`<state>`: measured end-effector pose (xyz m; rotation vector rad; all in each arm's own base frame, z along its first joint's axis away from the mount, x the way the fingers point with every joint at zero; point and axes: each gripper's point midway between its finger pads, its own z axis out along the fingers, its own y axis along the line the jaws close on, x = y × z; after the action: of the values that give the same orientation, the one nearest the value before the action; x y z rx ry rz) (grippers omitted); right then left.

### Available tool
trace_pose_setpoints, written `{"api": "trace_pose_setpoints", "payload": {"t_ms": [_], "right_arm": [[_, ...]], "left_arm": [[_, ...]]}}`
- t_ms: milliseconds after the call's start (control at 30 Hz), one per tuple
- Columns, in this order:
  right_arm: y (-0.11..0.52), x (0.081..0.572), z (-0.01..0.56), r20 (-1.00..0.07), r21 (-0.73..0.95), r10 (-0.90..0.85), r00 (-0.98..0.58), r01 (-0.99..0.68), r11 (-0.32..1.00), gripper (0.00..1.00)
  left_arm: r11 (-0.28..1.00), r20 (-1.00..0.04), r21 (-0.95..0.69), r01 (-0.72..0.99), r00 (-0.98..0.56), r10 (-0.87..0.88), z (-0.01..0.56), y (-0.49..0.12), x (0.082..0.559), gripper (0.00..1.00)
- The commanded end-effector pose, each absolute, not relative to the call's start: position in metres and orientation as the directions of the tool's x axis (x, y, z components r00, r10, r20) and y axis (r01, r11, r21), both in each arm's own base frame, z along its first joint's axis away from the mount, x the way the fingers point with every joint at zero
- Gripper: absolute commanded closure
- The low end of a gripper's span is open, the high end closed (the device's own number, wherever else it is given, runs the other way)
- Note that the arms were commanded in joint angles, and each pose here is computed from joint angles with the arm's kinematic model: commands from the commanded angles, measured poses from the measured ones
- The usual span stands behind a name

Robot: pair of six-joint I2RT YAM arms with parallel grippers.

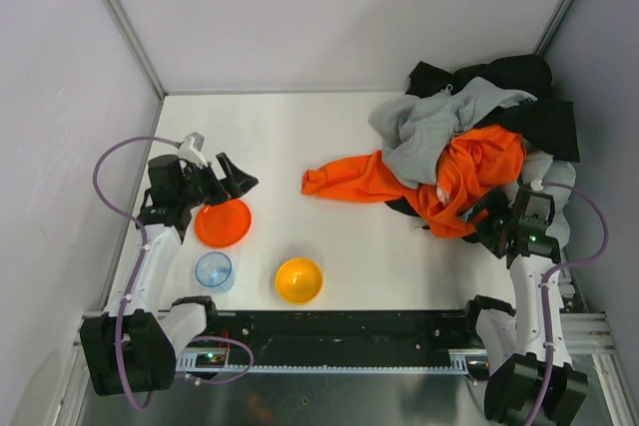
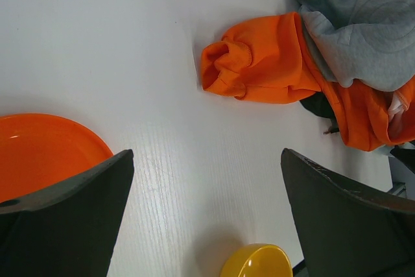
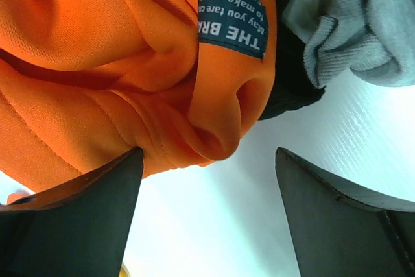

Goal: Pick out a specific cloth from the pile

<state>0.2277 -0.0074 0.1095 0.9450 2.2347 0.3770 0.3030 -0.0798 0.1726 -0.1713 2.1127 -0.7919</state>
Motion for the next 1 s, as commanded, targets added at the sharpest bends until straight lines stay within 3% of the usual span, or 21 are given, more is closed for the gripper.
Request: {"api": "trace_pose_setpoints", "payload": {"t_ms": [0,200,300,733,967], "right_arm": [[0.001,0.239,0.109,-0.462,0.544,0.713,-0.528,0.467,0.697,0.15],[0.008,0.244,0.103,-0.446,0.576,0.713,-0.541,0.436,0.691,0.37],[0.009,0.247,0.100,-0.439,0.580,0.714,-0.546,0.435,0.689,0.43],[0.022,0.264,0.112,-0.457,0.631,0.695,-0.556,0.349,0.693,0.95],[0.032,0.270,0.128,-0.501,0.640,0.669,-0.549,0.286,0.713,1.00]], "left_arm": [[0.776,-0.693,-0.602,0.187,-0.605,-0.392,0.191,-0.081,0.308,0.00],[0.775,-0.692,-0.603,0.188,-0.606,-0.392,0.191,-0.081,0.308,0.00],[0.776,-0.693,-0.603,0.188,-0.605,-0.392,0.191,-0.081,0.308,0.00],[0.775,-0.693,-0.603,0.189,-0.605,-0.391,0.192,-0.081,0.308,0.00],[0.775,-0.692,-0.603,0.188,-0.607,-0.392,0.191,-0.081,0.308,0.00]]}}
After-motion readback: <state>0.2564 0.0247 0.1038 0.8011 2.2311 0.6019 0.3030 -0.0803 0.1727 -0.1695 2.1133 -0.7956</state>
